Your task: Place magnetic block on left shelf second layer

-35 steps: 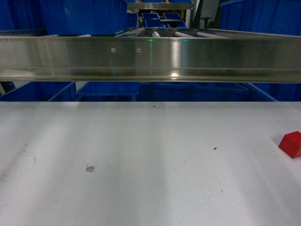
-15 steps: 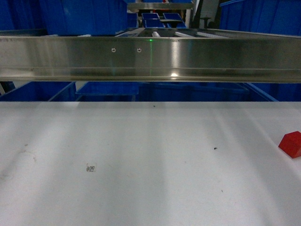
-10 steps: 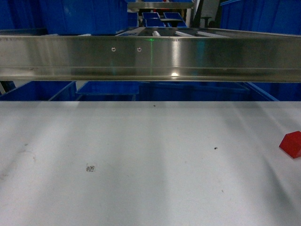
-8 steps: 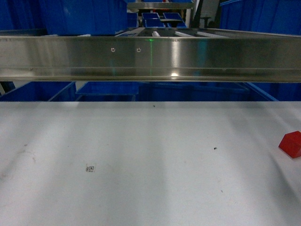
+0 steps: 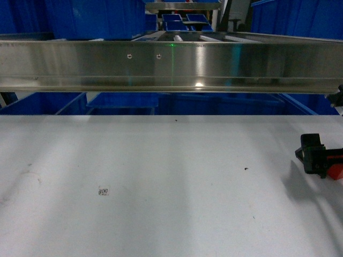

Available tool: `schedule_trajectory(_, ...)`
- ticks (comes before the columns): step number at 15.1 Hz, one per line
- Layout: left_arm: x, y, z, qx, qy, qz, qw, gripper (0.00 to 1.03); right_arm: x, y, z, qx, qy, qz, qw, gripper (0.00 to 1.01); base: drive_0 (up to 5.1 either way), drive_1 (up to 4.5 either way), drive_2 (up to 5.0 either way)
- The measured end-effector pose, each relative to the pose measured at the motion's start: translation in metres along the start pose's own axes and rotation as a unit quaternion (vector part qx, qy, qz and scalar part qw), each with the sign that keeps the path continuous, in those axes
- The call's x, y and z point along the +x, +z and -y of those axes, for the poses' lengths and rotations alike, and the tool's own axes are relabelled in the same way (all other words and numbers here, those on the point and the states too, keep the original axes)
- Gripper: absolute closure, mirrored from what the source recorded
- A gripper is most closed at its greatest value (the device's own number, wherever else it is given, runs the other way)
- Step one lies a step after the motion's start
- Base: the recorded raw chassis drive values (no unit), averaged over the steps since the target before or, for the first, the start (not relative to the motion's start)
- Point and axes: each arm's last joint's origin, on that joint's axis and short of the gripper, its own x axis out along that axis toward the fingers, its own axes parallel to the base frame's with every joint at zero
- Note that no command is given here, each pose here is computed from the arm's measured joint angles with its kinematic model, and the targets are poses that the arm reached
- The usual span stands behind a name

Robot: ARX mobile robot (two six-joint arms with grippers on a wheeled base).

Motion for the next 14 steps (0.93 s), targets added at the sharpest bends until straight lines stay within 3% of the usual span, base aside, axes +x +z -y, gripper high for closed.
schedule_trajectory(3, 0.0, 0.0, 0.0, 0.0, 0.0, 0.0, 1.0, 0.05, 0.002, 0.011, 0.0, -0.001, -0.009, 0.006, 0.9999, 0.03, 0.0, 0.0, 0.0)
schedule_trajectory(7, 0.0, 0.0, 0.0, 0.0, 0.0, 0.0, 1.0, 0.05, 0.003, -0.003, 0.022, 0.02, -0.025, -0.021, 0.9993, 0.03, 0.0, 0.0, 0.0)
schedule_trajectory(10, 0.0, 0.0, 0.0, 0.0, 0.0, 0.0, 1.0, 0.05, 0.004, -0.008, 0.021, 0.023, -0.011, -0.024, 0.9994, 0.03, 0.0, 0.0, 0.0)
schedule_trajectory(11, 0.0, 0.0, 0.0, 0.0, 0.0, 0.0, 1.0, 0.05, 0.005, -0.011, 0.016, 0.021, -0.004, -0.027, 0.9994, 0.09, 0.0, 0.0, 0.0)
schedule_trajectory(14, 0.0, 0.0, 0.0, 0.0, 0.0, 0.0, 1.0, 0.05, 0.005, -0.016, 0.011, 0.018, 0.0, -0.026, 0.9995, 0.42, 0.0, 0.0, 0.0)
